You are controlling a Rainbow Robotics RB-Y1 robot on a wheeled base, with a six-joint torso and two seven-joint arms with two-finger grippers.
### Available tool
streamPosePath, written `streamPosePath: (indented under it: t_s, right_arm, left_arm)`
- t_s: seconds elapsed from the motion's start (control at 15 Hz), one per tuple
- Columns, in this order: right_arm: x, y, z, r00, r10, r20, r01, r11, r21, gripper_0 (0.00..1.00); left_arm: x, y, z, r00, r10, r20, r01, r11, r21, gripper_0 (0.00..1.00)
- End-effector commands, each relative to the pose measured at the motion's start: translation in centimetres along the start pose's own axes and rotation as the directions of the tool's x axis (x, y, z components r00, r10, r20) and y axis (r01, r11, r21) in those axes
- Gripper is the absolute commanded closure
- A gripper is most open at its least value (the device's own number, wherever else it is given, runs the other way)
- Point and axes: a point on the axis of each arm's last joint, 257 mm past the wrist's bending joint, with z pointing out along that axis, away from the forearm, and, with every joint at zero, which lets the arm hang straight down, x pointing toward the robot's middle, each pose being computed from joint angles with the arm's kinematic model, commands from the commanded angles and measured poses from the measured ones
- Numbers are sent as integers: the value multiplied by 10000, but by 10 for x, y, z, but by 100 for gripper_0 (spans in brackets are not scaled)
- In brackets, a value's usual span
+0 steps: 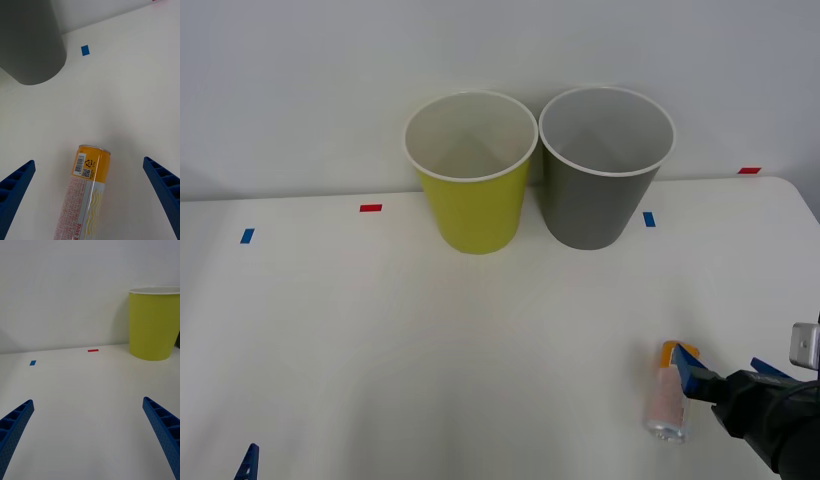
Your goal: Put cans in the gray bin and PET bottles in the light green bin.
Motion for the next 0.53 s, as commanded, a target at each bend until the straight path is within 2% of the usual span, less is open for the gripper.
streamPosePath:
  t_s: [0.07,0.2,0.33,0.4,0.53]
  right_arm:
    - [0,-2,9,9943,747,-755,-718,9966,412,0]
    - [2,-4,12,9848,1281,-1173,-1203,9901,716,0]
    - [7,-5,13,9697,1811,-1641,-1658,9808,1027,0]
    - [13,-8,12,9612,1918,-1984,-1693,9776,1248,0]
    - [17,-10,11,9537,1742,-2453,-1410,9790,1471,0]
  left_arm:
    - [0,0,0,10000,0,0,0,10000,0,0]
    - [0,0,0,10000,0,0,0,10000,0,0]
    - [0,0,0,10000,0,0,0,10000,0,0]
    - [0,0,0,10000,0,0,0,10000,0,0]
    - [0,0,0,10000,0,0,0,10000,0,0]
